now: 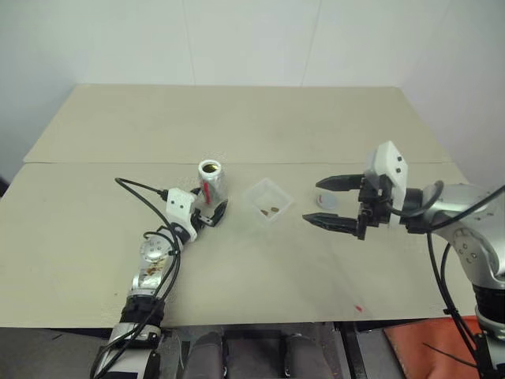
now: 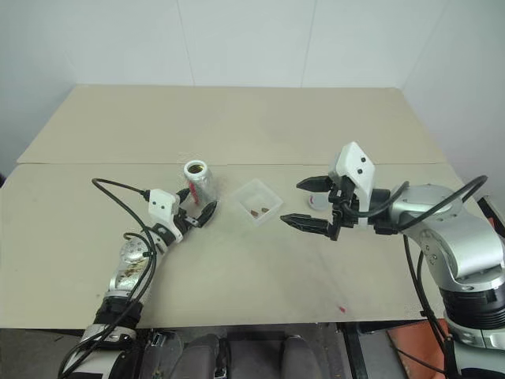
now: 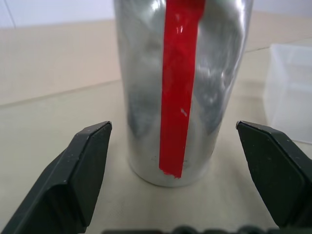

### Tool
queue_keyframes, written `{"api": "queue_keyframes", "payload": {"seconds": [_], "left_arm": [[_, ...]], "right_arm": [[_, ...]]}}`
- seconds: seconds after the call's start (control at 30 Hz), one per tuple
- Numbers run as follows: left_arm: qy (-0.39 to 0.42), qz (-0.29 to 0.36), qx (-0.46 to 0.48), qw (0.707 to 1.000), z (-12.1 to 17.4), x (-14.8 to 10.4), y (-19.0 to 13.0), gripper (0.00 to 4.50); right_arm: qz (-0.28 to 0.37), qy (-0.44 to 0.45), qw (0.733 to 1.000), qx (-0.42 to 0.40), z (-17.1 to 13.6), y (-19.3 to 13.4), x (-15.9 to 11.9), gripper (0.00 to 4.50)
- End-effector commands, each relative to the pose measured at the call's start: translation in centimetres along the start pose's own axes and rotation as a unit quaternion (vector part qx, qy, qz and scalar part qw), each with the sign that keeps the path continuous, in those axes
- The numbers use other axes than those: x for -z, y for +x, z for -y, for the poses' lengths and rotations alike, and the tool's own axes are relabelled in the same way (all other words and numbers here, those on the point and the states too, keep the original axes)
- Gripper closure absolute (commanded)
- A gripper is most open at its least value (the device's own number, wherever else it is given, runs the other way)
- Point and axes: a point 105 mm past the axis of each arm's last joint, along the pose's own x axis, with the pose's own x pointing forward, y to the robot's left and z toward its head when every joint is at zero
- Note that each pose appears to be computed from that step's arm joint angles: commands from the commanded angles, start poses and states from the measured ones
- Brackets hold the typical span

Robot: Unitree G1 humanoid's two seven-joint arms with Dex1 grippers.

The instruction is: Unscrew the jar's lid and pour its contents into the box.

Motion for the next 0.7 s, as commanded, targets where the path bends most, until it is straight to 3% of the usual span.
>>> {"api": "queue_keyframes", "payload": {"seconds": [0.03,0.27,0.37,0.5,0.7], "left_arm": [[0.028,0.030,0.021,0.999,-0.4,-2.4,-1.4,0.06],[0.047,-0.052,0.099,0.993,-1.9,-4.3,-8.3,0.06],[0.067,-0.064,0.164,0.982,-2.3,-7.3,-10.7,0.06],[0.088,-0.063,0.207,0.972,-3.0,-10.5,-11.7,0.06],[0.123,-0.068,0.271,0.952,-3.1,-12.8,-12.2,0.06]], "right_arm": [[0.011,-0.021,1.000,0.003,0.0,-0.5,-1.1,0.00],[0.016,-0.007,1.000,0.009,0.1,-0.8,-1.0,0.00],[0.013,0.003,1.000,0.016,0.0,-1.2,-0.6,0.00],[0.001,0.010,1.000,0.027,0.1,-2.2,0.3,0.00],[-0.005,0.010,0.999,0.038,0.3,-2.6,0.6,0.00]]}}
